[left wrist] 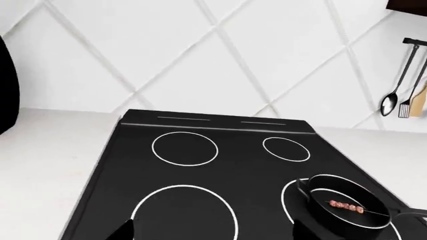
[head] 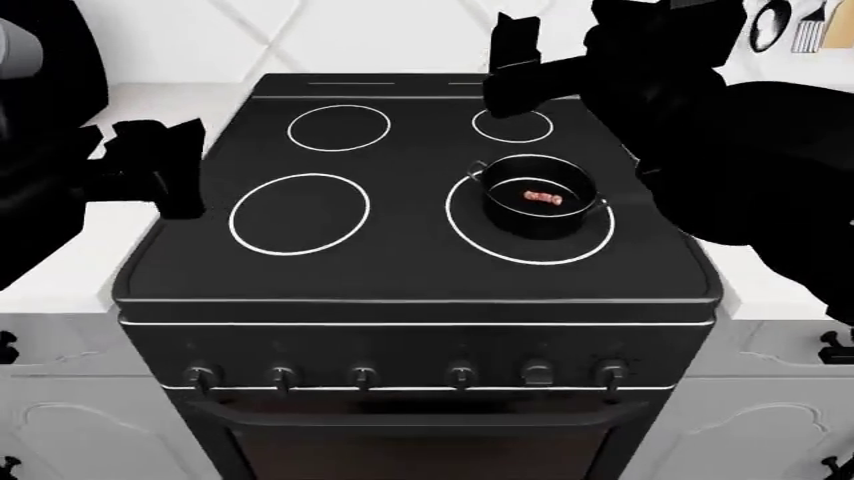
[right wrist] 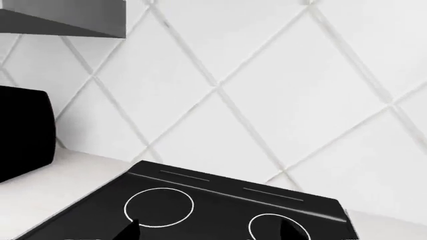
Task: Frozen meat rests on a plate on the counter. Retrieve the meat and place it in a pot on a burner. Then turn the burner on.
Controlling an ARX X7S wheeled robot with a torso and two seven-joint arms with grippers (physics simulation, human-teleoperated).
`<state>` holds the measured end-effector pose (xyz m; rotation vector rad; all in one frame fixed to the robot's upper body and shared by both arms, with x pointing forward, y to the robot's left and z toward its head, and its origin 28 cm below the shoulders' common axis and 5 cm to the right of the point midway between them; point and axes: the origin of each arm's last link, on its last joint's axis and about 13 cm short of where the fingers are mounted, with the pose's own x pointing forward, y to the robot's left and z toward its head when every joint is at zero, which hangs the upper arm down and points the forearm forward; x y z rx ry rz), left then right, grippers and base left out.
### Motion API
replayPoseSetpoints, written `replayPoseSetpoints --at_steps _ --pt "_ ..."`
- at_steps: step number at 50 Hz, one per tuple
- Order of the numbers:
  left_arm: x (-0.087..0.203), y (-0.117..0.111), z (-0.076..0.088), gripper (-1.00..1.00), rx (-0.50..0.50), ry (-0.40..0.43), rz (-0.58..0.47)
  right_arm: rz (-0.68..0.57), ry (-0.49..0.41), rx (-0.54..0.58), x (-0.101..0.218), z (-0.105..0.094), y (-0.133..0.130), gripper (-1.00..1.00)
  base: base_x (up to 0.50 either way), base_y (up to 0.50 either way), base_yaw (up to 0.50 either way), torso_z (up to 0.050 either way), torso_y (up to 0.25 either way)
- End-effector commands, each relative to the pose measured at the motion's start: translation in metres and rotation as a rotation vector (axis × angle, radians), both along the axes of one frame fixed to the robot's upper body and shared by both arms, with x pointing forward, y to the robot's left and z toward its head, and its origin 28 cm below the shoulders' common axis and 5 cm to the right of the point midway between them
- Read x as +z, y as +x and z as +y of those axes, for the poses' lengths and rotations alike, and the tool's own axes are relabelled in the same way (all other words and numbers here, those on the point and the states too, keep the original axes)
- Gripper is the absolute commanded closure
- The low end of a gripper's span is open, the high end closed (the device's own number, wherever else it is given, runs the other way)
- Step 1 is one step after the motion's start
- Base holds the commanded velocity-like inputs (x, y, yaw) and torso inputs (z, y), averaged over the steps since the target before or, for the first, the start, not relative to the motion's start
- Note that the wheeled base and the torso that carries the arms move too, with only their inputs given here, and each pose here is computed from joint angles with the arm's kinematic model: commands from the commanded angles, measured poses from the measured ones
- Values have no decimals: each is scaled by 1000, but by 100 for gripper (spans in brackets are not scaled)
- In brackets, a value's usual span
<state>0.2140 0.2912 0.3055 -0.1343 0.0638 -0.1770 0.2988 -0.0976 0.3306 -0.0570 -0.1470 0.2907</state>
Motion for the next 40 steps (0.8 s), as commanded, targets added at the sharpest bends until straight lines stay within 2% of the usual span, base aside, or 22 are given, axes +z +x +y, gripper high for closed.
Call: replayPoseSetpoints --at_steps 1,15,23,36,39,40 --pt "-3 -4 0 -100 14 -1 -11 -14 -9 18 -2 1 -1 -100 0 500 0 0 0" --pt "-2 -4 0 -100 14 1 -16 -5 5 21 -3 3 0 -100 0 500 0 0 0" --pt "-1 -5 -3 -100 7 -13 -29 5 50 7 -4 1 0 -100 0 0 0 0 0" --pt "3 -11 -7 -100 -18 -17 -135 -10 75 -4 -7 1 -4 -100 -498 35 0 0 0" --pt "0 -11 -8 -100 -31 7 -175 -18 84 -7 -8 1 -3 -100 0 0 0 0 0" --pt "-3 -10 -9 -100 -20 48 -182 -19 88 -7 -9 1 -3 -100 0 0 0 0 0"
